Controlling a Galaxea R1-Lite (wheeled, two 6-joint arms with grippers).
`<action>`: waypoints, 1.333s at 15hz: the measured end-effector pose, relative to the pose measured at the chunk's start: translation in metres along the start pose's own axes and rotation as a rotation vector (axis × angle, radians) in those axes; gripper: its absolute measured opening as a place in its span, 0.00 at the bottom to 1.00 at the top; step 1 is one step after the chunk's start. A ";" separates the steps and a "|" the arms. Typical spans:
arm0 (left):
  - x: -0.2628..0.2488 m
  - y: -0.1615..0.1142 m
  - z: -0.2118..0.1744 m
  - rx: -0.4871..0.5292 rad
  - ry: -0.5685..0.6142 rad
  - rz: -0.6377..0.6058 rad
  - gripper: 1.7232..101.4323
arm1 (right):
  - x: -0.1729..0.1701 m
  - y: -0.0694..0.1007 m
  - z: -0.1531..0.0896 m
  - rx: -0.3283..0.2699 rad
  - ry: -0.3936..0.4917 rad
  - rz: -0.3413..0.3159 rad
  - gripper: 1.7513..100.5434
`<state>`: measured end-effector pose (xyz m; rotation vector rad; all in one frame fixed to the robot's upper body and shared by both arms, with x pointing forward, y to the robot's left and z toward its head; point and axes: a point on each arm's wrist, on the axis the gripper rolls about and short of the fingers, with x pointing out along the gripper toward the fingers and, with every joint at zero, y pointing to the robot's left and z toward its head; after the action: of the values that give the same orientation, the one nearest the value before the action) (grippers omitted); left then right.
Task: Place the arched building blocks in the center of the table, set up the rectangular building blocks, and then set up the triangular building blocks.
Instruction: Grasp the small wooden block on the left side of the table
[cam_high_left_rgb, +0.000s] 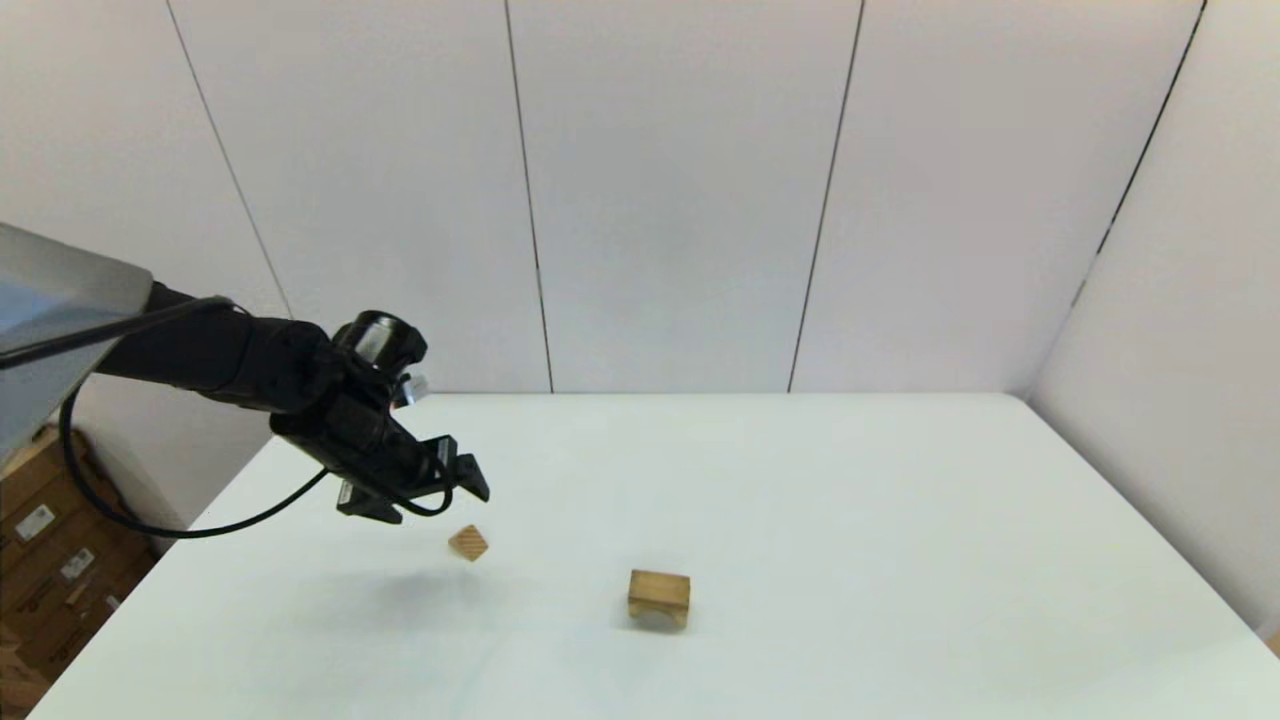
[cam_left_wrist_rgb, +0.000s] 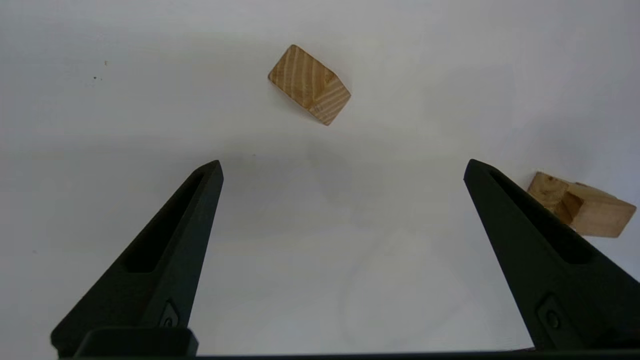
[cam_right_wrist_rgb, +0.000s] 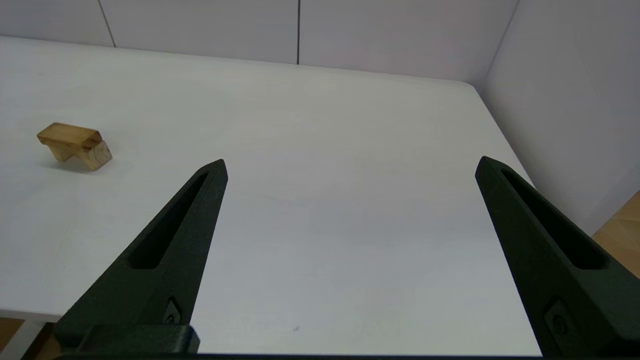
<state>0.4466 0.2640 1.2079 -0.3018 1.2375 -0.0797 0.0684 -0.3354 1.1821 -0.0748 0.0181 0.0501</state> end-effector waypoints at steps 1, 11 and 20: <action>0.003 0.000 0.001 -0.026 0.001 0.015 0.96 | 0.000 0.000 0.000 0.000 0.000 0.000 0.97; 0.014 -0.019 0.017 -0.455 0.065 0.152 0.96 | 0.000 0.000 0.000 0.000 0.000 0.000 0.97; 0.053 -0.021 0.028 -0.636 0.111 0.219 0.96 | 0.000 0.000 0.000 0.001 0.000 -0.001 0.97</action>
<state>0.4930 0.2371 1.1729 -0.7146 1.3773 0.5011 0.0684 -0.3354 1.1821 -0.0740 0.0186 0.0492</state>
